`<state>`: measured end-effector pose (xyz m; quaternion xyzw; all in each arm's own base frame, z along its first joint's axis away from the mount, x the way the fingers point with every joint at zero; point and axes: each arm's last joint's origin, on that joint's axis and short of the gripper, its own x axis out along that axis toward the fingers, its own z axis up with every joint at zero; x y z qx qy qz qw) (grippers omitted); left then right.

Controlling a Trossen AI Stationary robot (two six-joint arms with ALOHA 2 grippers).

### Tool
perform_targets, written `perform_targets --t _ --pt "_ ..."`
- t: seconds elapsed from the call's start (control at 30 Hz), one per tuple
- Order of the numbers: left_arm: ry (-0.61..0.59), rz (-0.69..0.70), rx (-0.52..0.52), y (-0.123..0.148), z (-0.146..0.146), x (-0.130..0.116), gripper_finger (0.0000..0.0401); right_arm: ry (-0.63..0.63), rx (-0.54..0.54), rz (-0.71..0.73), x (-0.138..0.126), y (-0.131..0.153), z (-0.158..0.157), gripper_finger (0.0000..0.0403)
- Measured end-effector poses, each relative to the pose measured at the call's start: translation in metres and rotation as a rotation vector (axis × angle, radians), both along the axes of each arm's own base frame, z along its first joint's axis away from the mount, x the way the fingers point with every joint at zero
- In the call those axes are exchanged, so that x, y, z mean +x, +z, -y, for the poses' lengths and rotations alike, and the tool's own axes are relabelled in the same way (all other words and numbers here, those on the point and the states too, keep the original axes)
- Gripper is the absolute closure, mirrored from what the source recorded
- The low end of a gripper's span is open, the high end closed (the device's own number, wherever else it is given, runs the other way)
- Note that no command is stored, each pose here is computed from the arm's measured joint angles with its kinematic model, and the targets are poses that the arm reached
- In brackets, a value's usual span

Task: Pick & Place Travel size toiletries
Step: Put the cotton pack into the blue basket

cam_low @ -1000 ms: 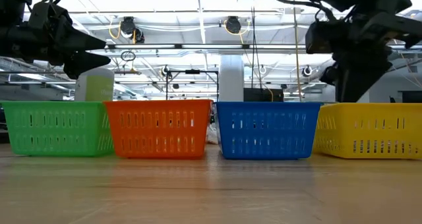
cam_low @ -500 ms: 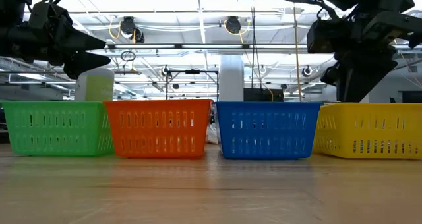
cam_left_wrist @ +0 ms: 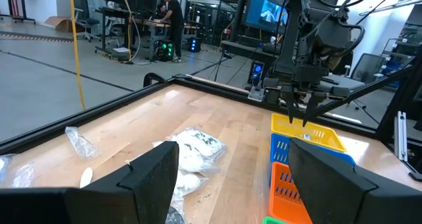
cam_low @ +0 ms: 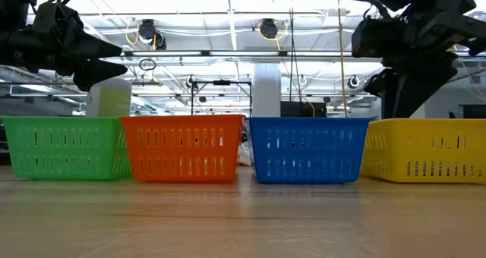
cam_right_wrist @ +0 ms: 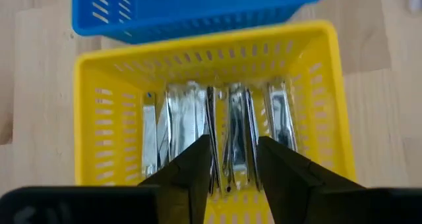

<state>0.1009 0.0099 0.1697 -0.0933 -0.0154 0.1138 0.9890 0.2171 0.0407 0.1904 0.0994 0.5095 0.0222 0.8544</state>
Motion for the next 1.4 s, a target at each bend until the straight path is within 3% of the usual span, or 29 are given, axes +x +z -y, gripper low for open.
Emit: perform_targets --t 0.33,0.47,0.57,0.87,1.17,1.4 --pt "0.000 0.000 0.000 0.000 0.000 0.000 0.0121 0.006 -0.040 0.134 -0.004 0.020 0.018 0.0293" --pt "0.000 0.000 0.000 0.000 0.000 0.000 0.0121 -0.006 -0.119 0.234 -0.005 0.028 0.025 0.0293" --pt "0.000 0.000 0.000 0.000 0.000 0.000 0.0121 -0.054 -0.187 0.343 -0.004 0.023 0.030 0.0293" --pt "0.000 0.000 0.000 0.000 0.000 0.000 0.0121 -0.118 -0.255 0.713 -0.006 -0.004 0.045 0.0290" --pt "0.000 -0.001 0.000 0.000 0.000 0.000 0.0121 -0.225 -0.295 0.703 0.003 0.007 0.071 0.0273" --pt "0.000 -0.001 0.000 0.000 0.000 0.000 0.0121 -0.182 -0.321 0.506 0.042 0.006 0.101 0.0273"
